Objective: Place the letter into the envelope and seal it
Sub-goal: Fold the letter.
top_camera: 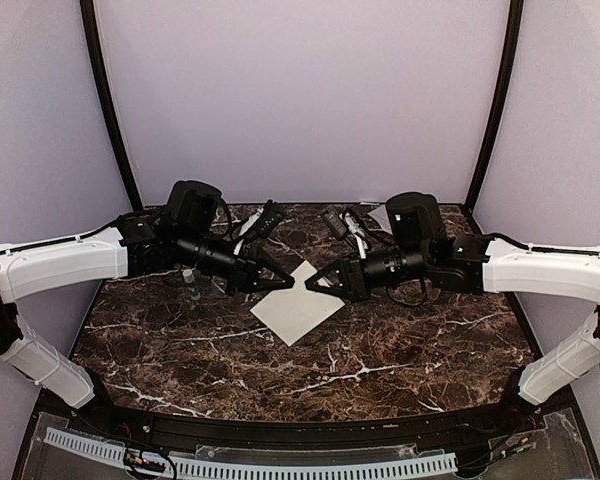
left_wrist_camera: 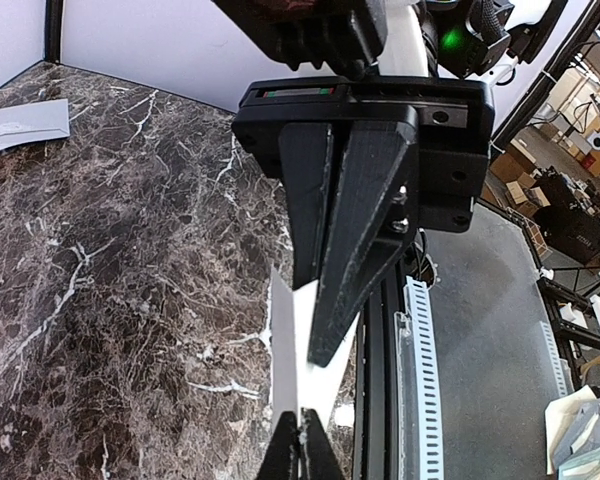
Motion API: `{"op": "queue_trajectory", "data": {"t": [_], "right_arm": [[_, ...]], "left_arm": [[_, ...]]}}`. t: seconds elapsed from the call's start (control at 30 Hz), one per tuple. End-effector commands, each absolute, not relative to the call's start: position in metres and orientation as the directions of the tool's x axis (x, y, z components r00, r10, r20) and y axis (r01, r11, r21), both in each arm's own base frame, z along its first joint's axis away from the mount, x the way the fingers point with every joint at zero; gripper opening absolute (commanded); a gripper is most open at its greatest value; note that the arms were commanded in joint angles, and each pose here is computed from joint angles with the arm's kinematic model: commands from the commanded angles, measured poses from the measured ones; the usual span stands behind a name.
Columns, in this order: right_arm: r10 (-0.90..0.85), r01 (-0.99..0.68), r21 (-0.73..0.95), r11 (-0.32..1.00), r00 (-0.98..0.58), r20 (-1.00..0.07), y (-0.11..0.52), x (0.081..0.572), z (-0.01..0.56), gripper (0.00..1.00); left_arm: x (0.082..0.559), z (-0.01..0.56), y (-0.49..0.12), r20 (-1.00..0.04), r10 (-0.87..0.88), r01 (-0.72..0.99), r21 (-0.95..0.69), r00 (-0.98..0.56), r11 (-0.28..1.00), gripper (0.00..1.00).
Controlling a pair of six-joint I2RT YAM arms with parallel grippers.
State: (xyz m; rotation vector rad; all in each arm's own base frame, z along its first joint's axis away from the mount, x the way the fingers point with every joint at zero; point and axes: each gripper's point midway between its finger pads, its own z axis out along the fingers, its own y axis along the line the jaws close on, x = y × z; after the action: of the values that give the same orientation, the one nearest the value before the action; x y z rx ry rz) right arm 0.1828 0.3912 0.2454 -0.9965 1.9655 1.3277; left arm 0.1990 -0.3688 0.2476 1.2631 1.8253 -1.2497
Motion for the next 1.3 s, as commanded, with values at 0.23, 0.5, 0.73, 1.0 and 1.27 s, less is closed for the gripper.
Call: {"op": "queue_trajectory", "data": {"t": [0.23,0.5,0.73,1.0,1.27], "right_arm": [[-0.167,-0.86,0.452,0.236,-0.494,-0.853,0.373,0.187,0.286,0.52],[-0.107,-0.887,0.415,0.202,-0.441,-0.891,0.358,0.187,0.316,0.71],[-0.187,-0.899,0.424,0.113,-0.438,-0.879,0.372,0.179,0.316,0.77],[-0.279,-0.898,0.44,0.01,-0.425,-0.861,0.382,0.165,0.314,0.79],[-0.373,-0.868,0.494,-0.057,-0.44,-0.817,0.391,0.152,0.294,0.63]], "left_arm": [[0.196,0.266,-0.371,-0.868,0.353,0.936,-0.342,-0.348,0.084,0.0],[0.182,0.271,-0.371,-0.87,0.363,0.935,-0.356,-0.333,0.003,0.0],[0.164,0.272,-0.373,-0.852,0.396,0.907,-0.409,-0.342,-0.097,0.0],[0.152,0.265,-0.377,-0.826,0.437,0.878,-0.455,-0.356,-0.146,0.0],[0.148,0.261,-0.378,-0.808,0.46,0.857,-0.487,-0.368,-0.169,0.0]]}}
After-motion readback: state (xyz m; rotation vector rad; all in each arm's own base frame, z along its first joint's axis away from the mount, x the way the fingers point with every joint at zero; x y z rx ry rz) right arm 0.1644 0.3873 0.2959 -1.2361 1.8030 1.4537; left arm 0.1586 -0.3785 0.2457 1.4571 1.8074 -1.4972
